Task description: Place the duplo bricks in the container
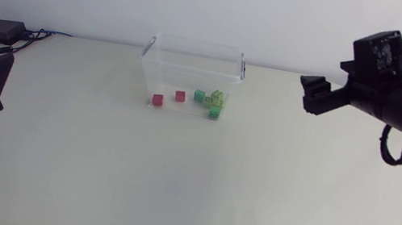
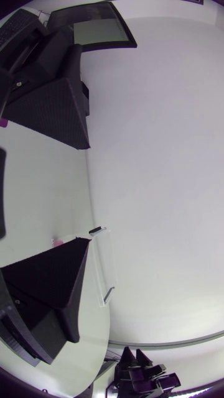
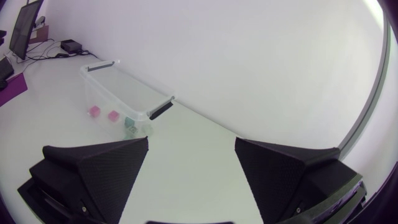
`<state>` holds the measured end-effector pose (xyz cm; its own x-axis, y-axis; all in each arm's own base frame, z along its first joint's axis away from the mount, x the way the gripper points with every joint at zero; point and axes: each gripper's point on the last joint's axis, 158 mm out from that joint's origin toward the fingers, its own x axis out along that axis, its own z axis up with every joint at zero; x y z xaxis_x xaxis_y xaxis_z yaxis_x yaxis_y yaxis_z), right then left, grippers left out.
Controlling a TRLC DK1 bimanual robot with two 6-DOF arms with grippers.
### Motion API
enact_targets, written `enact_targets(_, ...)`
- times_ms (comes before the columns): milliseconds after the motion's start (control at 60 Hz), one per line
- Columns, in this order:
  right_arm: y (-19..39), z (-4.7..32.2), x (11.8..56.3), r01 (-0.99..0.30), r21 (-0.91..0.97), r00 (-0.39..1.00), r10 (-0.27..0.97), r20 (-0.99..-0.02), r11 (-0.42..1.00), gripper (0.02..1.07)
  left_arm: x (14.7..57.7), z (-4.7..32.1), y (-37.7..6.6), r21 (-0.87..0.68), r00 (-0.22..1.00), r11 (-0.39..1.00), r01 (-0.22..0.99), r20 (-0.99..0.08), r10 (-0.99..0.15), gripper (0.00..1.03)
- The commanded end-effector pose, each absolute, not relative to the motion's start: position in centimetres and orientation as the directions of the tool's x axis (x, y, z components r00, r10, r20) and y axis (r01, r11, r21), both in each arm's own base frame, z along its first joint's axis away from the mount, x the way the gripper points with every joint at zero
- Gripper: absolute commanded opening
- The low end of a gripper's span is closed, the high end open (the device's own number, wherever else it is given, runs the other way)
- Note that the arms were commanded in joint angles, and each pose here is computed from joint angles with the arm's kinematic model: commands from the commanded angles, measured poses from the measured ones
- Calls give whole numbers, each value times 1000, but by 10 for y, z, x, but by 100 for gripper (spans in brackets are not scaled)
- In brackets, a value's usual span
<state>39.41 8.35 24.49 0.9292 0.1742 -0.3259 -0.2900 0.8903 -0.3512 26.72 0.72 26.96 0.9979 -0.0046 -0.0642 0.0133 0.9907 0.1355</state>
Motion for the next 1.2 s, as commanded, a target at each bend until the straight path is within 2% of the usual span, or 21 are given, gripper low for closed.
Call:
enact_targets(0, 67, 242, 380, -256, -354, 940, 146, -309, 900, 103, 266, 267, 12, 167, 999, 986, -7, -50, 15, 100)
enact_targets(117, 56, 244, 359, -228, -356, 951, 128, -283, 906, 103, 261, 265, 19, 173, 998, 984, -35, -42, 43, 100)
enact_targets(317, 24, 248, 321, -109, -394, 976, 23, -215, 913, 103, 255, 254, 24, 178, 997, 982, -59, -30, 66, 100)
enact_targets(583, -4, 222, 293, -46, -417, 973, -55, -225, 908, 103, 243, 245, 24, 121, 997, 989, -80, 34, 76, 100)
enact_targets(1183, -4, 177, 261, 9, -166, 992, -30, -122, 986, 103, 250, 187, 9, 40, 1000, 999, -22, -19, 23, 99)
